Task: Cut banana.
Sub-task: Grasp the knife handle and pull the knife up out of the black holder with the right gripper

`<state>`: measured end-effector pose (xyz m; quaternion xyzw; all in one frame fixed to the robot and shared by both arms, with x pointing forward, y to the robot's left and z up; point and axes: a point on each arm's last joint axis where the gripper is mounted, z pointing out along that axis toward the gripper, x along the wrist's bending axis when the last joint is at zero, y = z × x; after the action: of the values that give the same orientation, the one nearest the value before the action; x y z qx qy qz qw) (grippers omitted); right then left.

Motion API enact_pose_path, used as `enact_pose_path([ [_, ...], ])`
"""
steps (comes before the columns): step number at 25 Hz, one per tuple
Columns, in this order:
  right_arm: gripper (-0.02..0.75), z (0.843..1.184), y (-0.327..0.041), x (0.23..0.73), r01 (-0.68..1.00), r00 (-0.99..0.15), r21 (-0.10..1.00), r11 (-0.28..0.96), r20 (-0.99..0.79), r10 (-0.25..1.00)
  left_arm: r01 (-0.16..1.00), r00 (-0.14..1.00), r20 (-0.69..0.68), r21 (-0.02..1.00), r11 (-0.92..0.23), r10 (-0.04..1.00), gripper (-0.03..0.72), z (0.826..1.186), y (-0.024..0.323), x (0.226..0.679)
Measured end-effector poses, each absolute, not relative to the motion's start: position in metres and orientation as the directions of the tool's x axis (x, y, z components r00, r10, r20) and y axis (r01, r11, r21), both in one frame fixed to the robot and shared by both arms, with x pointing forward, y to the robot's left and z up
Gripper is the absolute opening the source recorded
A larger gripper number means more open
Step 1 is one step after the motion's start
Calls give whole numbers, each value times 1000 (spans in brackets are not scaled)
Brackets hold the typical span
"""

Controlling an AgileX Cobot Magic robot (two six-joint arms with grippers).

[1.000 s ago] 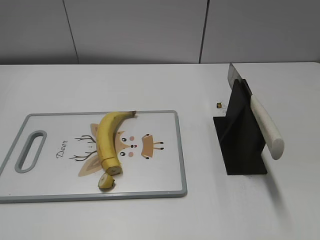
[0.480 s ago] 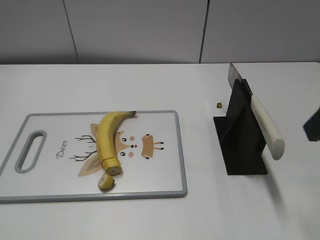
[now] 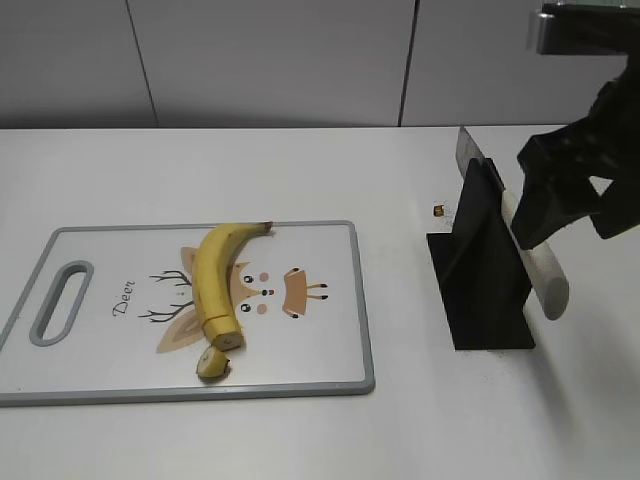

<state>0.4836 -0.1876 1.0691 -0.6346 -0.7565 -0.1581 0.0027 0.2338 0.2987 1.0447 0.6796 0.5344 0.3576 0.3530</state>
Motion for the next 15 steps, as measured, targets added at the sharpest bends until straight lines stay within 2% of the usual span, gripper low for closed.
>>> enact_pose_path([
  [12, 567, 1022, -179, 510, 995, -76, 80, 63, 162, 984, 474, 173, 109, 862, -180, 979, 583, 1045, 299, 234],
  [15, 524, 1010, -177, 516, 998, -52, 54, 44, 155, 987, 474, 173, 109, 862, -180, 979, 583, 1045, 299, 234],
])
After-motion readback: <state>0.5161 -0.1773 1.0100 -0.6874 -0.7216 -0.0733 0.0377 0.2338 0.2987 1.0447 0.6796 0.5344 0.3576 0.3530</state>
